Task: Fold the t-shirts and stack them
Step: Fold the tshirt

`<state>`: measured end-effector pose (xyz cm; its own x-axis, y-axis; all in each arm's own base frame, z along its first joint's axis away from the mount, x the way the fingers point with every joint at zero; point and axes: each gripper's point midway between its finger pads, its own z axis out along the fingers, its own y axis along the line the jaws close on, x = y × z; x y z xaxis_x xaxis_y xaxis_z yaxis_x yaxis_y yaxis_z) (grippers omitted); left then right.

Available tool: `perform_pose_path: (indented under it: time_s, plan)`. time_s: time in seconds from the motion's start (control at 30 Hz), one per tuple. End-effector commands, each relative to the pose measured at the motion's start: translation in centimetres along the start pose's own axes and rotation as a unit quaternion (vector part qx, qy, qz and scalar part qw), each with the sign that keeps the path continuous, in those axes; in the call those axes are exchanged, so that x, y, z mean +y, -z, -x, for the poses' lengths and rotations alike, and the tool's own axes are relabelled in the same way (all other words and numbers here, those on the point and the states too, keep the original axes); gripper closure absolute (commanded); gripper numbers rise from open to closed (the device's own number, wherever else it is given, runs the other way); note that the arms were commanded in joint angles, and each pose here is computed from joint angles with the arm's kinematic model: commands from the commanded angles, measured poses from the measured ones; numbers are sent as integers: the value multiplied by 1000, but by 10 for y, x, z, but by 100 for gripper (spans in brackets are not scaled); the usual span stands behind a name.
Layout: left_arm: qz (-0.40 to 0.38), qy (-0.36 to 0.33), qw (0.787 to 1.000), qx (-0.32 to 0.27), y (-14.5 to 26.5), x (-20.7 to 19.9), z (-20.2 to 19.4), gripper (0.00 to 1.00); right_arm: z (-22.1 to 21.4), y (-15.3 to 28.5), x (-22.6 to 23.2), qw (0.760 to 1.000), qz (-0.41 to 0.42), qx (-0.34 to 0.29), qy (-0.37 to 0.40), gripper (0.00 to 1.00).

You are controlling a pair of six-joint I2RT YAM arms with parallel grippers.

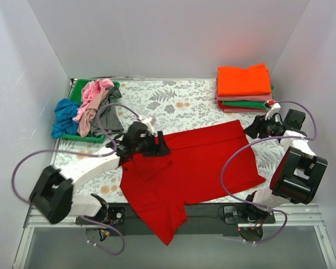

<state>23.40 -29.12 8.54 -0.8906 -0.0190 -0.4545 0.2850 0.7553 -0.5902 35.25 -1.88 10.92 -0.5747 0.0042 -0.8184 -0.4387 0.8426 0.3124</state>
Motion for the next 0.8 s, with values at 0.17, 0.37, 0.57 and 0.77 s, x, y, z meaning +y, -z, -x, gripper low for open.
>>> perform_pose_path:
  time_s: [0.17,0.37,0.57,0.77]
  plan:
    - [99,108,960,-238,111,89,70,28,-7,-1,6,1000,24,6,-1,40]
    - [124,121,957,-233,114,107,72,28,-9,-2,6,1000,28,9,-2,40]
    - [149,155,949,-232,114,134,77,28,-11,-3,6,999,30,12,-4,40]
    - [169,179,937,-247,121,147,80,31,-14,-3,2,999,24,20,-6,40]
